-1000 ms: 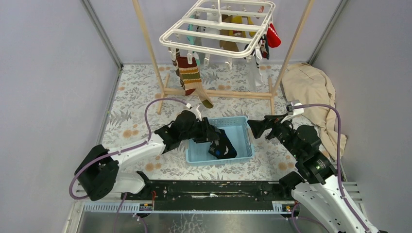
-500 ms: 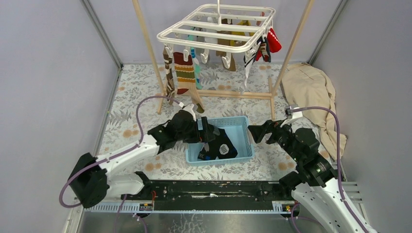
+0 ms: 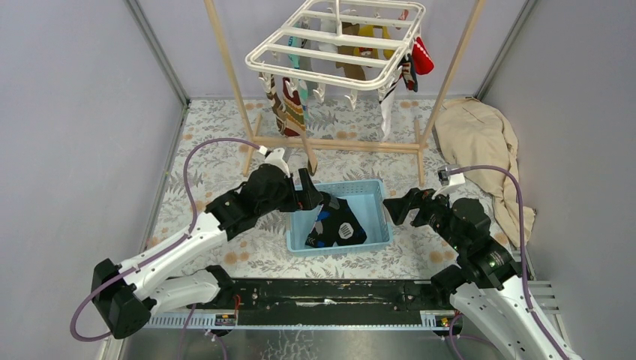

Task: Remove the socks clipped to the hanger
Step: Place the sock in the bin.

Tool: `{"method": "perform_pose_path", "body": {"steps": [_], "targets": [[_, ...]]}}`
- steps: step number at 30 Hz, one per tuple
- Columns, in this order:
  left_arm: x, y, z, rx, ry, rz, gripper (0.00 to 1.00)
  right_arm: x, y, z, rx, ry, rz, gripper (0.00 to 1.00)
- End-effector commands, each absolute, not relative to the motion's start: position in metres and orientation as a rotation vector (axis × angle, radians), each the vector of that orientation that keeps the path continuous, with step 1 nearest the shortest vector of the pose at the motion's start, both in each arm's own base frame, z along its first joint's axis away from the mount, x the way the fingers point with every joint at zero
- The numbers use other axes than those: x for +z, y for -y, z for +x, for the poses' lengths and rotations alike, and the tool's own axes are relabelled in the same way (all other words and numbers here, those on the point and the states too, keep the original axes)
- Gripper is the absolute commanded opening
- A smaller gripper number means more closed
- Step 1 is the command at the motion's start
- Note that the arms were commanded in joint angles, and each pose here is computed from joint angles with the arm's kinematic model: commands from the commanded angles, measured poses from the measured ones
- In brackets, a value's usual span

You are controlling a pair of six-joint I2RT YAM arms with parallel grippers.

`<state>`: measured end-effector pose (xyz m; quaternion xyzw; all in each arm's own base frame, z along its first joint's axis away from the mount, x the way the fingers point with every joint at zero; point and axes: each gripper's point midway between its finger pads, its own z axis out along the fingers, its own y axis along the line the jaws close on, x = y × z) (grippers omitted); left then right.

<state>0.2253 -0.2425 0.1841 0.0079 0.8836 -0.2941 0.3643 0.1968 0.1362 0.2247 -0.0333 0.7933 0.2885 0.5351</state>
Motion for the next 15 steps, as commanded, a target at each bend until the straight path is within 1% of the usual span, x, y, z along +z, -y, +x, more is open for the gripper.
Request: {"method": "perform_pose_path", "body": {"steps": [1,7,15], "targets": [[0.199,0.241,0.225,-0.769,-2.221,0.05,0.99,0.237,-0.143,0.197,0.736,-1.867,-0.076,0.99],[0.209,0.24,0.22,-0.81,-2.183,0.056,0.99,0.234,-0.15,0.202,0.758,-1.894,-0.078,1.0],[0.213,0.234,0.221,-0.789,-2.161,0.042,0.99,0.229,-0.164,0.207,0.825,-1.885,-0.08,1.0]]}}
